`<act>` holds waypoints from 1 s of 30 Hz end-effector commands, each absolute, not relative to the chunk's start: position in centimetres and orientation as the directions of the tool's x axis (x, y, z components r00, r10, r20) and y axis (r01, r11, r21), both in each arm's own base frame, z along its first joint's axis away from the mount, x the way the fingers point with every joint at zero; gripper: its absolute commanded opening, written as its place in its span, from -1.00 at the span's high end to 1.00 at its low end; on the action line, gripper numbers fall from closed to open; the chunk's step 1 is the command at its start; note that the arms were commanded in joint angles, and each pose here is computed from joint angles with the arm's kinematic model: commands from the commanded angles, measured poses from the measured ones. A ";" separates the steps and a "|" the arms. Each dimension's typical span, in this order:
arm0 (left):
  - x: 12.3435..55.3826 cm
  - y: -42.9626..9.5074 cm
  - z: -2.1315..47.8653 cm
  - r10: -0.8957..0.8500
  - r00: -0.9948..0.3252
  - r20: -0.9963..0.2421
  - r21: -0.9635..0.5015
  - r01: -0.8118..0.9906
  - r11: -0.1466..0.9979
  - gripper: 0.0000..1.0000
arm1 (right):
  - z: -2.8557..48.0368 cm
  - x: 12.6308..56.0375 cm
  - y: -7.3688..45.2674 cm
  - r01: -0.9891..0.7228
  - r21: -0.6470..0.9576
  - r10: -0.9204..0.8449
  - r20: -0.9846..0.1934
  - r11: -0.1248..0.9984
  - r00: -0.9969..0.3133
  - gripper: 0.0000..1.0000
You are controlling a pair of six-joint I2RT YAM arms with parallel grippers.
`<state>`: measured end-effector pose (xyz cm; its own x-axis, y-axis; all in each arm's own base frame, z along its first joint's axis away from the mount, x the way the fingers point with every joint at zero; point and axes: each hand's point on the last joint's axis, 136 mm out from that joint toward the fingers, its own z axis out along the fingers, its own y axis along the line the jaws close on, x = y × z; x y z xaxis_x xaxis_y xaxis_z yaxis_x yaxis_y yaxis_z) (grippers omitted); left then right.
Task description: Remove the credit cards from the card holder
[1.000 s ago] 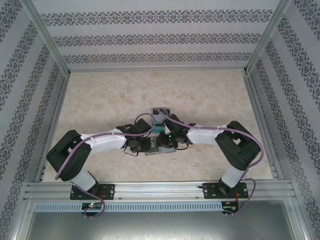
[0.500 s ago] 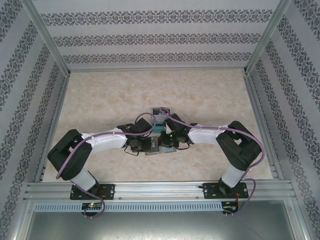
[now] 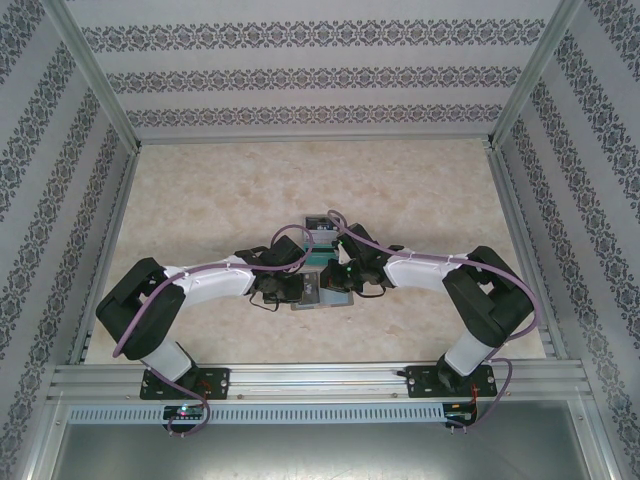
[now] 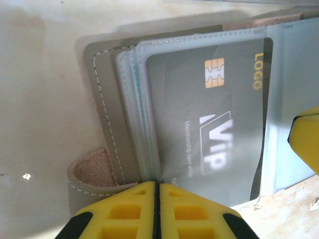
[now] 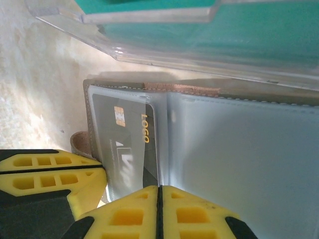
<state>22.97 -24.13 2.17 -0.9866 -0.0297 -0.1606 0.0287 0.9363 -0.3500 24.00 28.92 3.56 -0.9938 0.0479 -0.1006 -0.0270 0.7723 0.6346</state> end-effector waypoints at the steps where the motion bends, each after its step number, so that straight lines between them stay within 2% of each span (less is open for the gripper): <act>1: 23.0 -23.6 1.9 -0.037 -0.988 -0.151 -0.323 0.014 0.946 0.85 | 3.9 23.8 29.6 -0.056 0.649 0.022 -0.112 0.758 -0.993 0.80; 15: 24.8 -24.0 4.6 -0.048 -0.976 -0.210 -0.340 0.027 0.940 0.72 | 3.9 23.7 30.0 -0.058 0.645 0.017 -0.110 0.762 -0.994 0.73; 21: 24.9 -23.6 4.0 -0.054 -0.977 -0.204 -0.332 0.017 0.943 0.84 | 3.7 23.7 30.1 -0.059 0.645 0.015 -0.109 0.762 -0.994 0.72; 30: 24.1 -23.0 2.4 -0.065 -0.984 -0.167 -0.313 -0.009 0.950 0.91 | 3.8 23.9 30.5 -0.064 0.649 0.009 -0.109 0.758 -0.994 0.72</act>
